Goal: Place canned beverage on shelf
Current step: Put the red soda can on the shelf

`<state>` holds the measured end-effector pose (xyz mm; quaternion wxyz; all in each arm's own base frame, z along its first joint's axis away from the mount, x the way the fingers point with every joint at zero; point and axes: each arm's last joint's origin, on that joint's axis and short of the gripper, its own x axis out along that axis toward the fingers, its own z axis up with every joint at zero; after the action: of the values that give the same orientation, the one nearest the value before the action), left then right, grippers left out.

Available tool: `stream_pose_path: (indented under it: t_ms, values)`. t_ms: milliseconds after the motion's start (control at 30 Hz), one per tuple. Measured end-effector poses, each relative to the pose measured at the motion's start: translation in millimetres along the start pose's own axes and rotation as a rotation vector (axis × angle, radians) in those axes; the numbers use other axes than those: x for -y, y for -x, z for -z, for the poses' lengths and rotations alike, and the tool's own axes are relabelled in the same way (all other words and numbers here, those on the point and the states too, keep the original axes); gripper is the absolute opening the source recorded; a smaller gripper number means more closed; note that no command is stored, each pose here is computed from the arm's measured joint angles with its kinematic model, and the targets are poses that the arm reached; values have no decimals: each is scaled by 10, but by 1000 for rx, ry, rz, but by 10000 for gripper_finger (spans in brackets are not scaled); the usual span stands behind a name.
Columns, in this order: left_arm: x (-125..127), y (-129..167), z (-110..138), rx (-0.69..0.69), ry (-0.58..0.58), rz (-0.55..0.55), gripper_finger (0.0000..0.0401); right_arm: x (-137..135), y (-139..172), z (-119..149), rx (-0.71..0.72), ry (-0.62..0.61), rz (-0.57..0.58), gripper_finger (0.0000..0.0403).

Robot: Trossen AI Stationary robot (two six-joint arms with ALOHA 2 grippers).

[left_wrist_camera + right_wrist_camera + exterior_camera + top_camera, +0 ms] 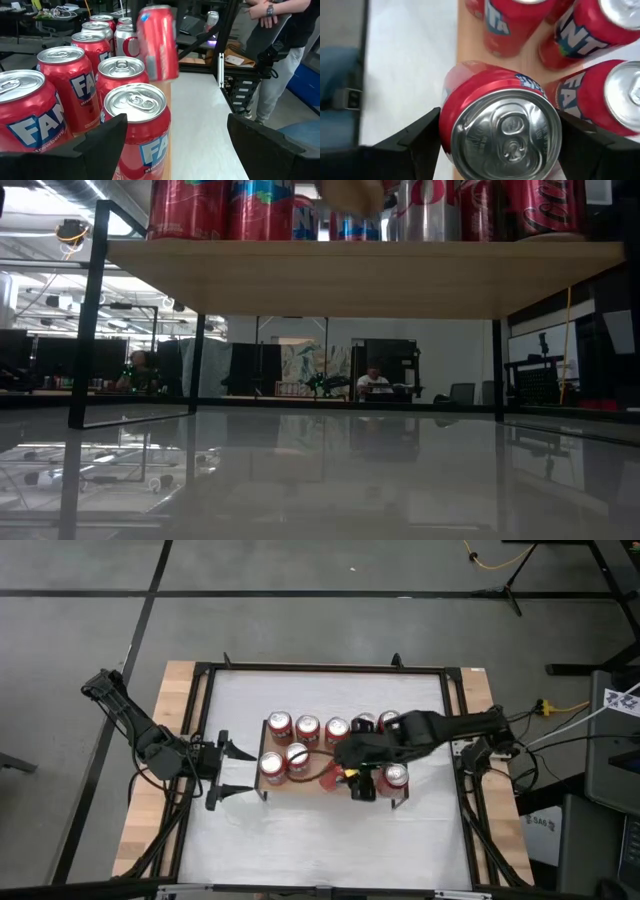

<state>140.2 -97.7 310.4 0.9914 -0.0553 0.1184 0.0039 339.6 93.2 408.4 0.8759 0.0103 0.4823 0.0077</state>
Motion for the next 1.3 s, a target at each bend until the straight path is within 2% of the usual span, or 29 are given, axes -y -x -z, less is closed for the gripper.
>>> stream_pose_path:
  t_ms: [367,600,1300]
  values:
    - [-1,0,3,-2,-2,-1,336,187,-497,-97,-113,106,55,305]
    - [-1,0,3,-3,-3,-1,336,217,-516,-87,-129,191,146,305]
    - [-1,0,4,-3,-3,-1,336,207,-557,-111,-117,219,141,306]
